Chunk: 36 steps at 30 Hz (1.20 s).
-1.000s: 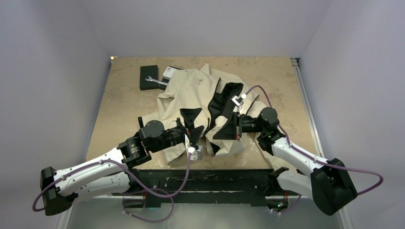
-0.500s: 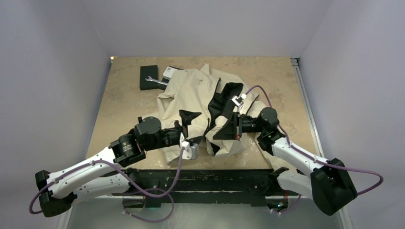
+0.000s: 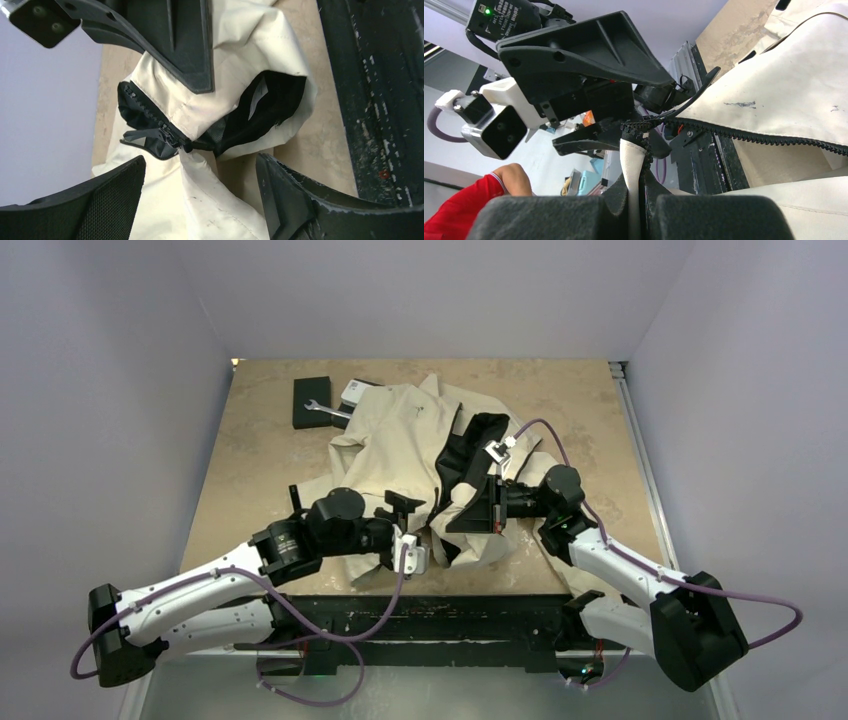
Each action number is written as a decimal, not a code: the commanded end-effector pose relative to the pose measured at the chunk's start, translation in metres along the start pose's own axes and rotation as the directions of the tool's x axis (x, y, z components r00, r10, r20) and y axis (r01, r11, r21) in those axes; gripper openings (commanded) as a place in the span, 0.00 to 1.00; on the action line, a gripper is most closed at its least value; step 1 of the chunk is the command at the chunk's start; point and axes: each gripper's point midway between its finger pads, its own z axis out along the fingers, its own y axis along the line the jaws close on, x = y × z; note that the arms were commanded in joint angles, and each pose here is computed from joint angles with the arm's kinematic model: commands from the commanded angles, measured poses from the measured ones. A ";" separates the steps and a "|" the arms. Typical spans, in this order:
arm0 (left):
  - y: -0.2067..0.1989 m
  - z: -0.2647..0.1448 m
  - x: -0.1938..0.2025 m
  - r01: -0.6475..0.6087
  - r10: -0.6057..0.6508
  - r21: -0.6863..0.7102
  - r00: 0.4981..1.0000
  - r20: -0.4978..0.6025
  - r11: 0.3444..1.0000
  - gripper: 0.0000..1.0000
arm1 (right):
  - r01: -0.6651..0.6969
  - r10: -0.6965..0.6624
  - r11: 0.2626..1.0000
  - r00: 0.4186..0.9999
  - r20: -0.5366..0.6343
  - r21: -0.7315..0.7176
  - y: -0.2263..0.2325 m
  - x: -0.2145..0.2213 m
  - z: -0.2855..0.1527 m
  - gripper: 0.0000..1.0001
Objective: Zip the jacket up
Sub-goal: Zip the zipper on the jacket.
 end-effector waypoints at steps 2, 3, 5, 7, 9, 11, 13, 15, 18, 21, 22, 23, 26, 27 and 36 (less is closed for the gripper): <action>0.017 0.003 0.011 -0.013 0.008 -0.090 0.998 -0.056 0.996 0.75 | 0.093 -0.093 0.995 0.996 0.002 -0.047 0.020 -0.009 0.001 0.00; 0.019 0.003 0.011 -0.014 0.009 -0.101 0.998 -0.059 0.995 0.72 | 0.092 -0.091 0.995 0.996 0.004 -0.046 0.019 -0.009 0.001 0.00; 0.019 0.005 0.011 -0.018 0.012 -0.104 0.998 -0.060 0.994 0.67 | 0.091 -0.091 0.995 0.996 0.005 -0.046 0.019 -0.009 0.001 0.00; 0.019 0.005 0.010 -0.016 0.010 -0.105 0.998 -0.058 0.994 0.60 | 0.089 -0.088 0.995 0.996 0.008 -0.045 0.018 -0.010 0.001 0.00; 0.018 0.005 0.009 -0.014 0.008 -0.103 0.998 -0.055 0.995 0.48 | 0.085 -0.085 0.995 0.996 0.011 -0.044 0.017 -0.010 0.002 0.00; 0.018 0.005 0.008 -0.011 0.006 -0.102 0.999 -0.052 0.995 0.36 | 0.081 -0.080 0.996 0.997 0.014 -0.044 0.016 -0.009 0.001 0.00; 0.018 0.005 0.008 -0.014 0.009 -0.104 0.999 -0.051 0.995 0.26 | 0.077 -0.076 0.996 0.997 0.016 -0.048 0.015 -0.008 0.001 0.00; 0.019 0.004 0.006 -0.015 0.010 -0.102 0.999 -0.044 0.995 0.20 | 0.076 -0.075 0.996 0.997 0.018 -0.052 0.015 -0.008 0.001 0.00; 0.019 0.003 0.004 -0.027 0.023 -0.096 0.999 -0.042 0.995 0.07 | 0.077 -0.076 0.996 0.997 0.020 -0.053 0.015 -0.008 0.001 0.00; 0.020 0.000 0.001 -0.045 0.042 -0.098 0.999 -0.032 0.994 0.00 | 0.063 -0.063 0.997 0.998 0.015 -0.049 0.010 -0.004 0.001 0.00; 0.021 -0.001 -0.001 -0.054 0.052 -0.103 0.998 -0.026 0.993 0.00 | 0.056 -0.055 0.997 0.998 0.015 -0.049 0.008 -0.002 0.001 0.00; 0.023 -0.003 -0.003 -0.068 0.067 -0.113 0.998 -0.018 0.991 0.00 | 0.052 -0.051 0.997 0.999 0.018 -0.050 0.007 -0.001 0.000 0.00; 0.029 -0.009 -0.011 -0.151 0.156 -0.164 0.988 0.018 0.975 0.00 | 0.032 -0.031 0.997 0.999 0.017 -0.066 0.005 0.005 -0.001 0.00; 0.030 -0.012 -0.014 -0.182 0.190 -0.180 0.981 0.031 0.967 0.00 | 0.027 -0.026 0.997 1.000 0.018 -0.070 0.005 0.006 -0.001 0.00; 0.016 -0.013 -0.012 -0.492 0.511 -0.205 0.858 0.054 0.846 0.00 | 0.028 -0.023 0.993 0.998 0.051 -0.117 0.016 0.005 -0.004 0.00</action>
